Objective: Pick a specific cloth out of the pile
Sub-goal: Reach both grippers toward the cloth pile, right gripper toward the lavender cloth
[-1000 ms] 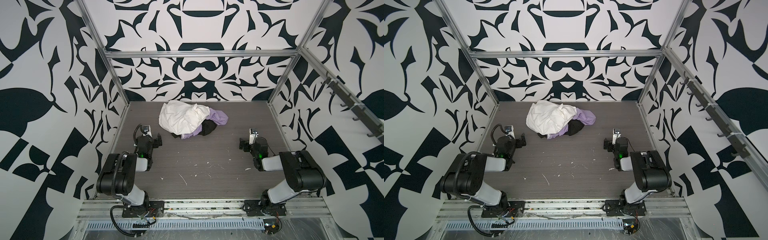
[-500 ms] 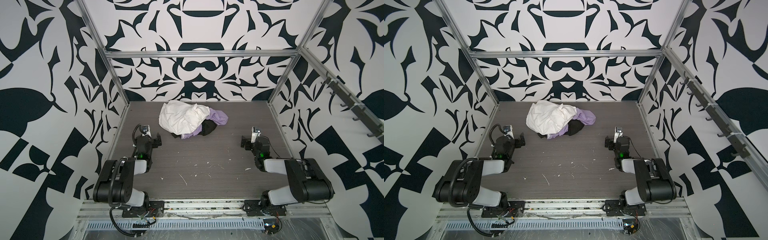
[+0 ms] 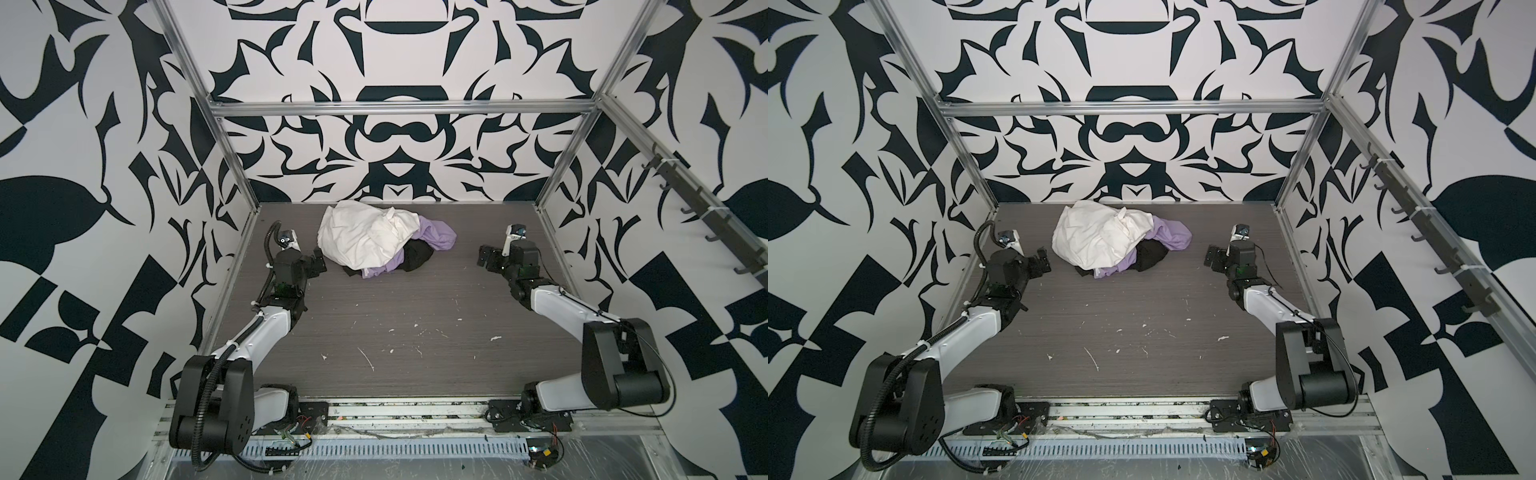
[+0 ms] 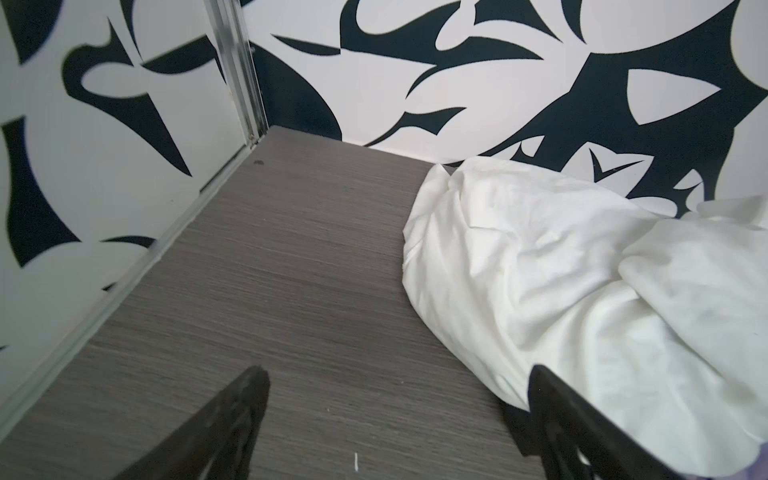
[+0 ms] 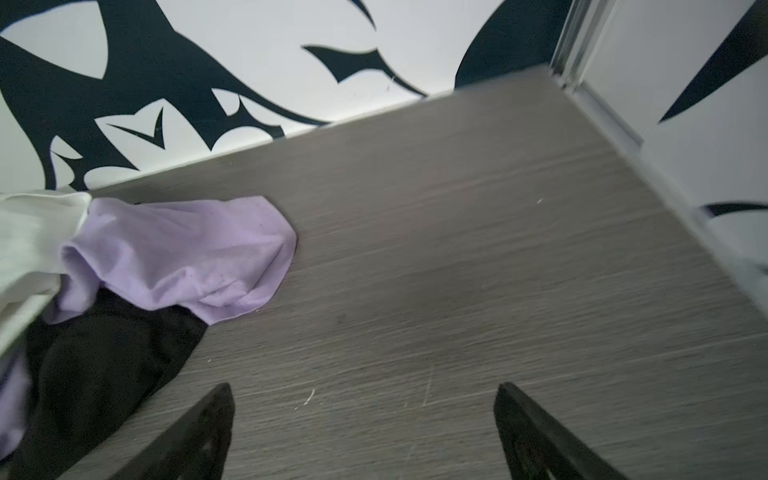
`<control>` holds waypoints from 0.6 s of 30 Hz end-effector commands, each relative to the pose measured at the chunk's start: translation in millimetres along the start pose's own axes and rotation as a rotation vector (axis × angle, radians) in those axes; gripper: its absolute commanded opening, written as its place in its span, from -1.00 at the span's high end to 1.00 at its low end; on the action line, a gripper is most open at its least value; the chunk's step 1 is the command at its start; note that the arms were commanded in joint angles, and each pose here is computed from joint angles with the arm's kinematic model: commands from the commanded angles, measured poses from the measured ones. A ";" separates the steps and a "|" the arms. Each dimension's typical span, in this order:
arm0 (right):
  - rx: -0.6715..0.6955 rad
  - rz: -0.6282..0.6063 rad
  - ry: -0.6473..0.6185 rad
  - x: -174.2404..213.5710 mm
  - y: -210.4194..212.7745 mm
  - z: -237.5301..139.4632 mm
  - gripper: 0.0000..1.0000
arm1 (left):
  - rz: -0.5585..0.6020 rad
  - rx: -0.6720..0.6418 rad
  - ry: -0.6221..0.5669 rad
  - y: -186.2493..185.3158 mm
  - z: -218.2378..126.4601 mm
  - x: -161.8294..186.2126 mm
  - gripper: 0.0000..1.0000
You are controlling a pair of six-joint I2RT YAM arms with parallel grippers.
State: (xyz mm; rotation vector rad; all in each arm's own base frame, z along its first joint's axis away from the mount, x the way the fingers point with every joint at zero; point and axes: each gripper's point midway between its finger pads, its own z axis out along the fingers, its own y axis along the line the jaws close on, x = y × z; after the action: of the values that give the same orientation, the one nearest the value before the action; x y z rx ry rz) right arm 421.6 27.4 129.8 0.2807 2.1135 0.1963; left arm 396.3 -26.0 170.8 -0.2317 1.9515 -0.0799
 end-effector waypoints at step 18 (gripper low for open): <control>-0.353 0.105 0.350 18.4 104.7 52.2 -0.76 | 0.023 0.467 0.333 -151.9 2.5 37.9 -0.99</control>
State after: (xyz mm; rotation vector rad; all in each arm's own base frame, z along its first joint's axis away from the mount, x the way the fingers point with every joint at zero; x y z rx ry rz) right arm 463.0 114.5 90.5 0.2729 2.3792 0.6819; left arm 406.7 -167.9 158.4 0.0925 2.1794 -0.5023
